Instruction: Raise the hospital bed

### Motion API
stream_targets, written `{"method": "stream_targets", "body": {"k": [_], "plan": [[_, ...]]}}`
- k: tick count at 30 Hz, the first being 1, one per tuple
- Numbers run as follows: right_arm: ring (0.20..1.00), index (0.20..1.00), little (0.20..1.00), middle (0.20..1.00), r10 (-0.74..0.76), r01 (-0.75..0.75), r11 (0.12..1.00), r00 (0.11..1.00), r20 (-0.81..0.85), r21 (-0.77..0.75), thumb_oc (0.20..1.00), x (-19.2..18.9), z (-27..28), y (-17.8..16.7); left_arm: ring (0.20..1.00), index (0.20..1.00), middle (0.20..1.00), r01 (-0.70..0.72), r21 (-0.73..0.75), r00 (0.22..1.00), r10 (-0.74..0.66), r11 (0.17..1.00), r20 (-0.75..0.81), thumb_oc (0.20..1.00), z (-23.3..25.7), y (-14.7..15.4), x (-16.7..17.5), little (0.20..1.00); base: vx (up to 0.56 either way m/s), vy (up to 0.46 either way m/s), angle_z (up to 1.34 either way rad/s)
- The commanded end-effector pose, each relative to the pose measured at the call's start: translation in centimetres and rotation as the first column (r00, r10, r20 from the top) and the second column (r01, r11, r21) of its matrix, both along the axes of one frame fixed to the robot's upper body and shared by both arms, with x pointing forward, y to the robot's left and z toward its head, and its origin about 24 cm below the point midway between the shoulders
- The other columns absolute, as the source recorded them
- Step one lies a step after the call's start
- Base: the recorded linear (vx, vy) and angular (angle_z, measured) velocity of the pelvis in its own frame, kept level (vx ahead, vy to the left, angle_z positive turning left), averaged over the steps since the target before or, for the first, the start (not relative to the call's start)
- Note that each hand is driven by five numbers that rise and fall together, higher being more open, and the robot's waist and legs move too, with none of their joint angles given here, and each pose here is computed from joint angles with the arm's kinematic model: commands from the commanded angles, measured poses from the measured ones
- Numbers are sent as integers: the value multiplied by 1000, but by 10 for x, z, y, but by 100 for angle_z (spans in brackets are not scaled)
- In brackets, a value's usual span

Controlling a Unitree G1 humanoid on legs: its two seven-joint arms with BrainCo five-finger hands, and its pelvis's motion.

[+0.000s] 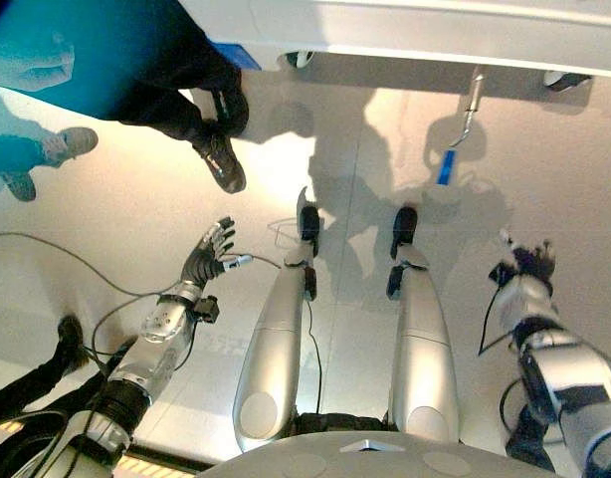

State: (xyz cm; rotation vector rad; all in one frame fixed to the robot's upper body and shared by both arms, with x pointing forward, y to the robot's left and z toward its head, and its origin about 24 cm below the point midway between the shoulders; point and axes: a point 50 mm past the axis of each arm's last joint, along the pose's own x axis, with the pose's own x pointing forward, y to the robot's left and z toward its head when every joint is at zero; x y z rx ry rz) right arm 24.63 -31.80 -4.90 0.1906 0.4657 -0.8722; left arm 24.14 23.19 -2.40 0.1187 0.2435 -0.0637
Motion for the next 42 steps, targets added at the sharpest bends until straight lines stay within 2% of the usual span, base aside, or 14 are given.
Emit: {"method": "stream_targets", "body": {"k": [1,6,12,14,21,32,42], "plan": [[1000,1000,1000,1000,6,-9,997,999,-43,-75,1000,-17,-2,-16,1000,1000,1000,-10,118,998,18,993,-66,1000,-19,9,-15,1000,48,-5,-15],[1000,1000,1000,1000,90,-98,994,985,-145,-51,1000,-41,-28,0,1000,1000,1000,-63,213,964,115,975,-240,1000,-57,19,-37,1000,24,-12,-9],[1000,1000,1000,1000,194,-202,979,938,-286,1,1000,-75,-56,17,1000,1000,1000,-66,234,927,146,970,-345,1000,-79,18,-59,1000,44,-1,2],[1000,1000,1000,1000,194,-203,979,938,-286,1,1000,-75,-56,17,1000,1000,1000,-66,234,927,147,970,-345,1000,-79,18,-59,1000,23,0,1],[1000,1000,1000,1000,344,-345,935,813,-471,88,1000,-119,-86,41,1000,1000,1000,-65,250,862,180,966,-474,1000,-101,18,-93,1000,36,6,-5],[1000,1000,1000,1000,443,-420,891,729,-522,170,1000,-149,-102,66,1000,1000,1000,-83,232,799,204,969,-566,1000,-118,7,-125,1000,43,18,-11],[1000,1000,1000,1000,470,-445,877,714,-519,181,1000,-148,-103,73,1000,1000,1000,-98,222,771,215,970,-600,1000,-123,4,-133,1000,3,6,0]]}}
